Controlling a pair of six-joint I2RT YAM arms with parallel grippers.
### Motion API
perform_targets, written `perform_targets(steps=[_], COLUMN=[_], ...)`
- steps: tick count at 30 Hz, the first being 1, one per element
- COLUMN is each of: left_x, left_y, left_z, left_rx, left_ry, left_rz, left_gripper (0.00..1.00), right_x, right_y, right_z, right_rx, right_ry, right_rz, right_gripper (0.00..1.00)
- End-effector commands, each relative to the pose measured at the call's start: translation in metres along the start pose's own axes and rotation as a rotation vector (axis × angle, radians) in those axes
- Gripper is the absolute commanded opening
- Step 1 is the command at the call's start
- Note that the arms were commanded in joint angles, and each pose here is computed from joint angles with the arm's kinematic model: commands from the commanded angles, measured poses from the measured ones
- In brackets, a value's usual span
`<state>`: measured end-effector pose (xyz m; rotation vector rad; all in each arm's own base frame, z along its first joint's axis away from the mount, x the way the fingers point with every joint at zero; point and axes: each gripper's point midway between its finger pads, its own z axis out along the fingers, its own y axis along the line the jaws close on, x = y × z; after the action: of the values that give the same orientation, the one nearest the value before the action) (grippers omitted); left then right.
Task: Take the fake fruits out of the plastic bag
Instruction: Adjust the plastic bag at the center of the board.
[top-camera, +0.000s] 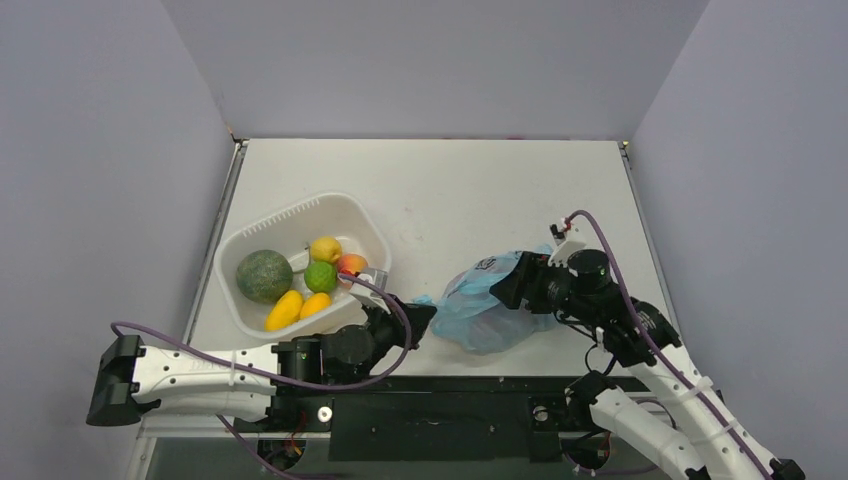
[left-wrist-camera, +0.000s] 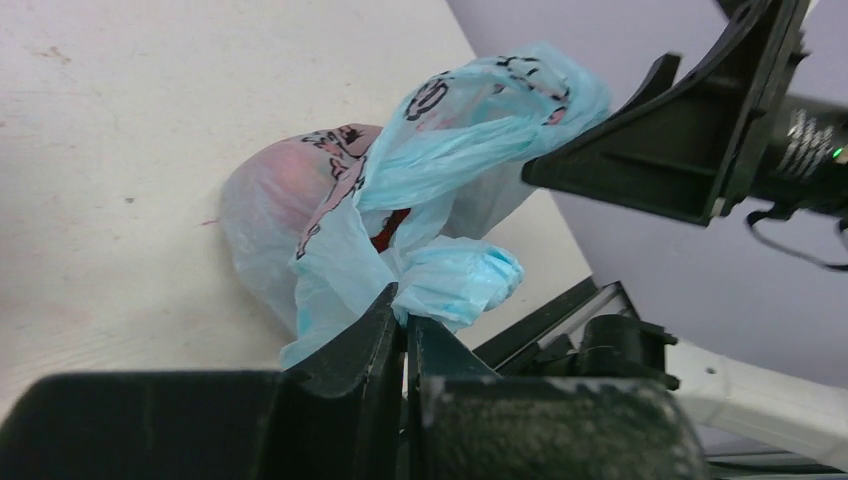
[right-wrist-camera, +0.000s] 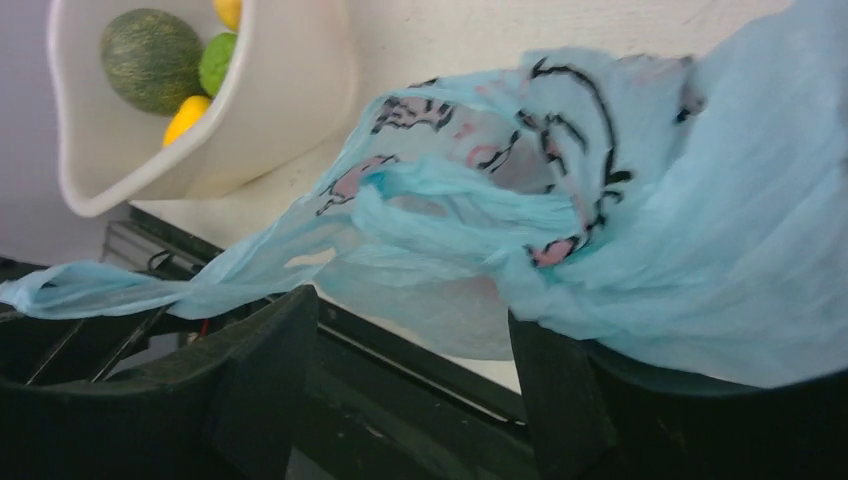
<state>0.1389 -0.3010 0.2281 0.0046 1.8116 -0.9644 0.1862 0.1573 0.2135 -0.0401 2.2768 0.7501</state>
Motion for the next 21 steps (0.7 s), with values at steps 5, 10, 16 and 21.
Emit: perform_targets(steps=[5, 10, 16, 21], left_x=[-0.015, -0.012, -0.007, -0.009], left_y=[-0.040, -0.042, -0.040, -0.039], left_z=[0.005, 0.006, 0.006, 0.006], left_rx=[0.131, 0.133, 0.131, 0.125], left_ry=[-0.041, -0.024, -0.012, -0.016], left_rz=[-0.144, -0.138, -0.135, -0.132], left_gripper=[0.00, 0.00, 0.00, 0.00], right_x=[-0.001, -0.010, -0.013, -0.005], right_y=[0.007, -0.003, -0.013, -0.035], right_z=[0.026, 0.042, 0.053, 0.059], right_rx=[-0.053, -0.013, 0.051, 0.155], right_ry=[-0.193, -0.257, -0.274, -0.283], right_rz=[0.399, 0.496, 0.548, 0.547], right_gripper=[0.65, 0.62, 0.43, 0.39])
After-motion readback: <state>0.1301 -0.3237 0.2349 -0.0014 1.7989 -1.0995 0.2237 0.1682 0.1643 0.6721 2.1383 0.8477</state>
